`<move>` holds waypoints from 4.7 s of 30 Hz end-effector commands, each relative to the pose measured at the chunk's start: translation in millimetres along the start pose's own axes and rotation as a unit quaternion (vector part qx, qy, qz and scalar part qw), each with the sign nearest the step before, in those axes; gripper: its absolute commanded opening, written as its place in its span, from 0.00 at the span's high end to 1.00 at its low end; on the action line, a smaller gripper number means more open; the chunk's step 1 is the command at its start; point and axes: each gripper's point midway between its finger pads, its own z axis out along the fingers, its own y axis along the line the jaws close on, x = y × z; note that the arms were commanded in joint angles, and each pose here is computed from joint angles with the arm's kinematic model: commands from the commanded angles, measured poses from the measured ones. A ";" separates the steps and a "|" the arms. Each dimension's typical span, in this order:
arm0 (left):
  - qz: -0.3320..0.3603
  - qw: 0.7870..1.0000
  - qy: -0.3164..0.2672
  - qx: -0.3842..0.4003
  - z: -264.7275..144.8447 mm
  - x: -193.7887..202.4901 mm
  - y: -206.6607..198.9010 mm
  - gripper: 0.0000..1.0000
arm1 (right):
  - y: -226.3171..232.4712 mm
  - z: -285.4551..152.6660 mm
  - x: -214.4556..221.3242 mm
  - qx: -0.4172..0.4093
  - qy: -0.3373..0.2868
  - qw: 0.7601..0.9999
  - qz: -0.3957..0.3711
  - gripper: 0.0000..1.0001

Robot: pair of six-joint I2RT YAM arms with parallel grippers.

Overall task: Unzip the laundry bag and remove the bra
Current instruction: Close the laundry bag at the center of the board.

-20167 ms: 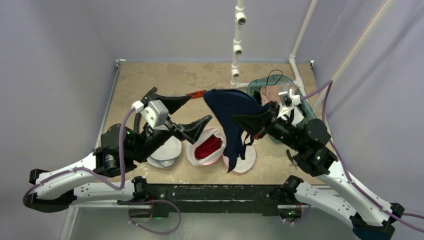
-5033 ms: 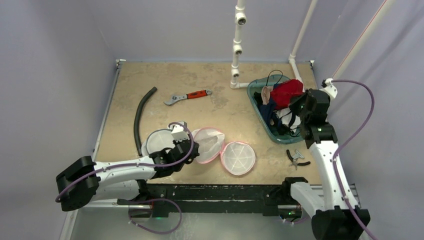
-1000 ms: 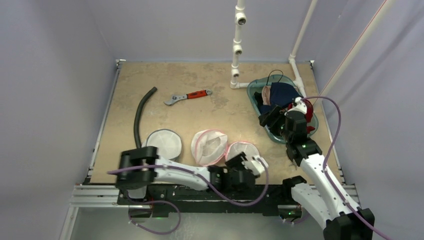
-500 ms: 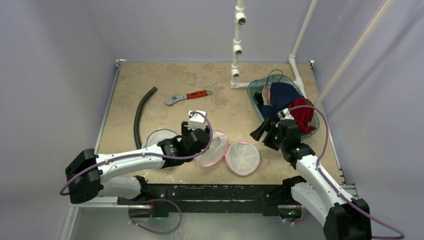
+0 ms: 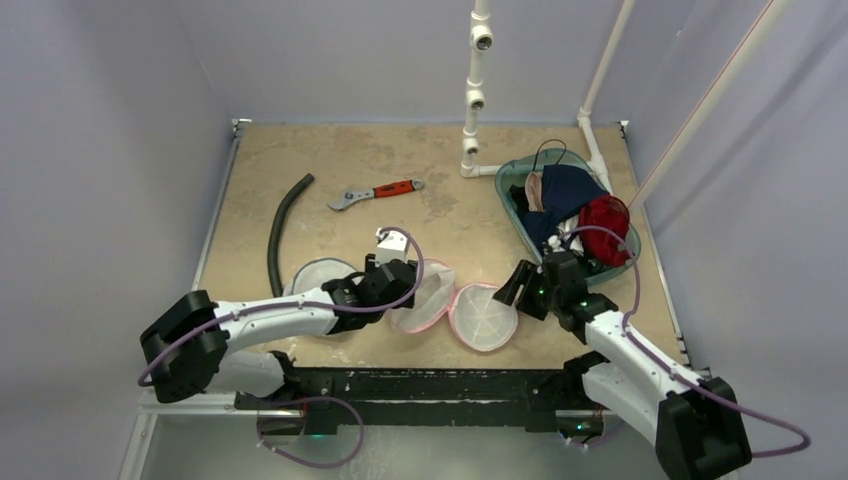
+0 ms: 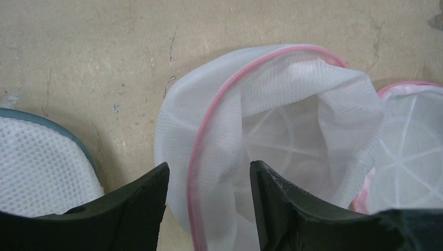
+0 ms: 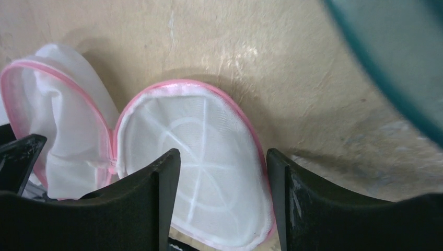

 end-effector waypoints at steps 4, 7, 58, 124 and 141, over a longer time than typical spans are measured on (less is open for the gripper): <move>-0.019 0.999 -0.002 0.028 2.3 0.5 -8.6 0.56 | 11.8 7.6 33.5 -0.016 0.064 0.998 -0.019 0.55; -0.022 0.999 -0.009 0.034 -2.4 -5.4 -9.8 0.71 | 25.5 0.5 19.8 -0.026 0.046 0.998 -0.031 0.73; 0.079 0.945 -0.232 0.216 -126.0 -120.0 -93.6 0.43 | 116.6 -119.4 -104.2 -0.029 -0.125 0.975 -0.184 1.00; -0.413 0.822 -0.270 0.285 -105.5 -78.7 -44.8 1.00 | 147.8 -115.7 -50.3 -0.327 -0.202 0.904 -0.188 0.27; -0.451 0.781 -0.234 0.363 -81.0 -54.8 -35.8 1.00 | 138.0 -37.1 -10.3 -0.305 -0.049 0.931 -0.195 0.22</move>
